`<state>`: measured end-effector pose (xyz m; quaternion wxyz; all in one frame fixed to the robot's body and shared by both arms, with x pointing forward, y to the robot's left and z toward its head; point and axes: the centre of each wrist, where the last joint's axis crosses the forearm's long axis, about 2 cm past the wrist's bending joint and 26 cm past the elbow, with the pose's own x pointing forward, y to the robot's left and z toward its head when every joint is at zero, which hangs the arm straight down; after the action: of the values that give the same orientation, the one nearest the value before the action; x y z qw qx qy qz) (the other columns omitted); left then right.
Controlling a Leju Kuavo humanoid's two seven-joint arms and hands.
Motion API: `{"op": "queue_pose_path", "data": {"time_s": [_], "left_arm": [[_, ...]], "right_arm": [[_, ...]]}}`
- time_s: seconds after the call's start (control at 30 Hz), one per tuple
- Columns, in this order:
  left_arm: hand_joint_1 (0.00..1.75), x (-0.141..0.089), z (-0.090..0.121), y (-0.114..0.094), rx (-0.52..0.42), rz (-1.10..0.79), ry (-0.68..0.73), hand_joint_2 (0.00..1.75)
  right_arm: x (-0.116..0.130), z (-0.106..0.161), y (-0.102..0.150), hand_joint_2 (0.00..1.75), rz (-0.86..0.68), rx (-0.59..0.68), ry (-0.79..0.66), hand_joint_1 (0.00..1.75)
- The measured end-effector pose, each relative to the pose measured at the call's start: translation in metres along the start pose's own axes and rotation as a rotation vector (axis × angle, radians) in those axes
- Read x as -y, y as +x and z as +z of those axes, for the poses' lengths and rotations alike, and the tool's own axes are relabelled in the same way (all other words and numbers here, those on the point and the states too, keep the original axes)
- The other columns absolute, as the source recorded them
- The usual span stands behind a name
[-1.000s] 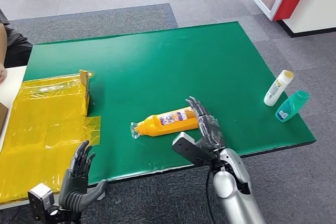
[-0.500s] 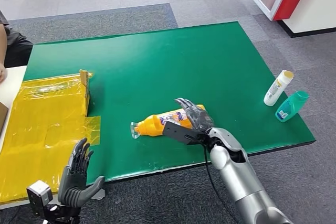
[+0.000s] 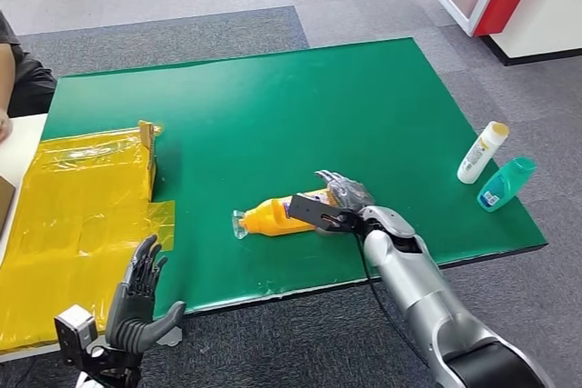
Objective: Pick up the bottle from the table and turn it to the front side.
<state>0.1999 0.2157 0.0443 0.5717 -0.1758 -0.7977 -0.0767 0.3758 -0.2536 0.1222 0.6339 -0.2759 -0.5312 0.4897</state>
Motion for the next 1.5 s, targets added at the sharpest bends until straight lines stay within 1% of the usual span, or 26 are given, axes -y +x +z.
{"op": "queue_pose_path", "data": {"time_s": [0.3,0.57,0.6,0.7,0.73,0.97,1.27,1.4,1.5], "left_arm": [[0.00,0.000,0.001,-0.002,-0.006,-0.003,-0.004,1.75],[0.00,-0.001,0.002,-0.002,-0.010,-0.005,-0.010,1.75],[0.00,-0.001,0.002,-0.002,-0.010,-0.005,-0.011,1.75],[0.00,-0.002,0.002,-0.002,-0.011,-0.007,-0.015,1.75],[0.00,-0.002,0.002,-0.002,-0.011,-0.007,-0.016,1.75],[0.00,-0.004,0.001,-0.003,-0.011,-0.011,-0.019,1.75],[0.00,-0.007,0.002,-0.004,-0.001,-0.023,-0.016,1.75],[0.00,-0.008,0.003,-0.004,-0.001,-0.027,-0.016,1.75],[0.00,-0.008,0.004,-0.002,-0.001,-0.032,-0.012,1.75]], "right_arm": [[0.000,-0.003,-0.003,1.75,0.050,-0.016,-0.003,0.00],[0.007,-0.008,-0.003,1.75,0.100,-0.043,0.026,0.00],[0.007,-0.009,-0.004,1.75,0.102,-0.045,0.029,0.06],[0.009,-0.010,-0.005,1.75,0.112,-0.050,0.043,1.37],[0.010,-0.011,-0.005,1.75,0.115,-0.050,0.049,1.75],[0.013,-0.016,-0.010,1.75,0.129,-0.041,0.076,1.75],[0.013,-0.017,-0.009,1.75,0.142,0.001,0.080,1.75],[0.009,-0.013,-0.004,1.75,0.121,0.057,0.060,1.75],[0.001,-0.001,0.001,1.75,0.018,0.151,-0.002,1.75]]}}
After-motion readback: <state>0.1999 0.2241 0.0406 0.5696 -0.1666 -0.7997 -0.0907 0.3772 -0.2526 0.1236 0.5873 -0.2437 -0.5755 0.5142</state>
